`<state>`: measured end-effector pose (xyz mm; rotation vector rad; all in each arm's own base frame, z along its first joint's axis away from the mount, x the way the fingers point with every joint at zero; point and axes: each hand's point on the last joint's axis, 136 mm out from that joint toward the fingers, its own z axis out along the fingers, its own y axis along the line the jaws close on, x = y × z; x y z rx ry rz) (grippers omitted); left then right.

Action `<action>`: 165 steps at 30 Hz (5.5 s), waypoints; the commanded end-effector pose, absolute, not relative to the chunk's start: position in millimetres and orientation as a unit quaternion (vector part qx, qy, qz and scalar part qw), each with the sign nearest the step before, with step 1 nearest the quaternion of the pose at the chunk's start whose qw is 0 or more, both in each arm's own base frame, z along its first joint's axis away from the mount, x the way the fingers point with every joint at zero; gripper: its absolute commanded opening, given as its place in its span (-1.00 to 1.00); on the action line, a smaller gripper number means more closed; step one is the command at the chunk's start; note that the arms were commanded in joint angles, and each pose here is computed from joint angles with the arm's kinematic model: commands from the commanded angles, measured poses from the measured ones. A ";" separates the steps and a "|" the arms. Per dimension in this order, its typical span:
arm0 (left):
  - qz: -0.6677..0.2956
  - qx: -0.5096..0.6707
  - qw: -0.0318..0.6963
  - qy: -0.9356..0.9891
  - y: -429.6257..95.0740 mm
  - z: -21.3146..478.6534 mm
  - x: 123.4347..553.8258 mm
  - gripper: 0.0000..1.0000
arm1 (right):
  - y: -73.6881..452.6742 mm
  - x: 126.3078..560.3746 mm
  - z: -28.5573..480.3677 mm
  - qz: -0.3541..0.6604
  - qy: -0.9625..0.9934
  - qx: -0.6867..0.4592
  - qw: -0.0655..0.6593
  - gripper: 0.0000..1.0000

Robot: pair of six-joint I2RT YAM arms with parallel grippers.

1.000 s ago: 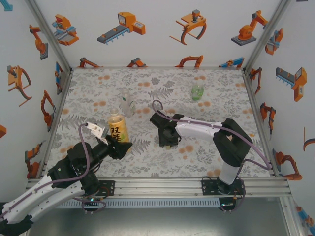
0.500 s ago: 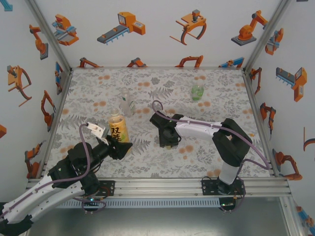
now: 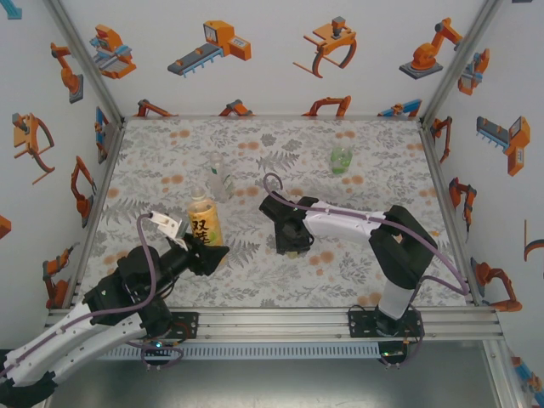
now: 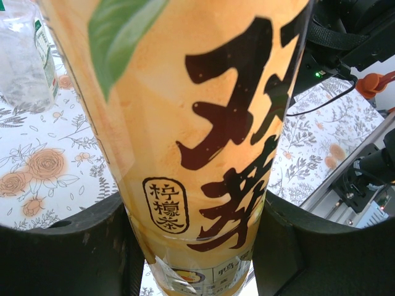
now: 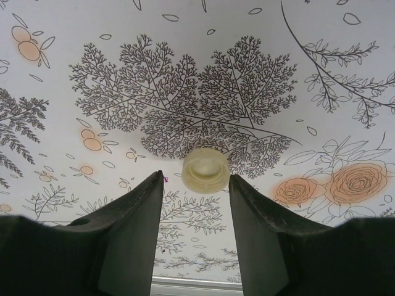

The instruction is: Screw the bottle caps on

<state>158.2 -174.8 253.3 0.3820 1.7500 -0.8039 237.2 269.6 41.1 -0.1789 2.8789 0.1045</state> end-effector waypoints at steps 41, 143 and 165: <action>-0.345 0.155 0.557 0.739 -179.9 257.1 161.8 -1.00 | 271.3 226.2 15.7 0.060 0.991 -0.053 0.110 -0.53; -0.344 0.161 0.542 0.750 -185.4 244.3 162.3 -1.00 | 240.4 244.5 47.9 0.008 0.987 -0.069 0.143 -0.44; -0.296 0.478 0.415 0.715 -244.9 219.4 118.0 -1.00 | 257.2 203.2 209.4 0.212 0.898 -0.284 0.260 -0.62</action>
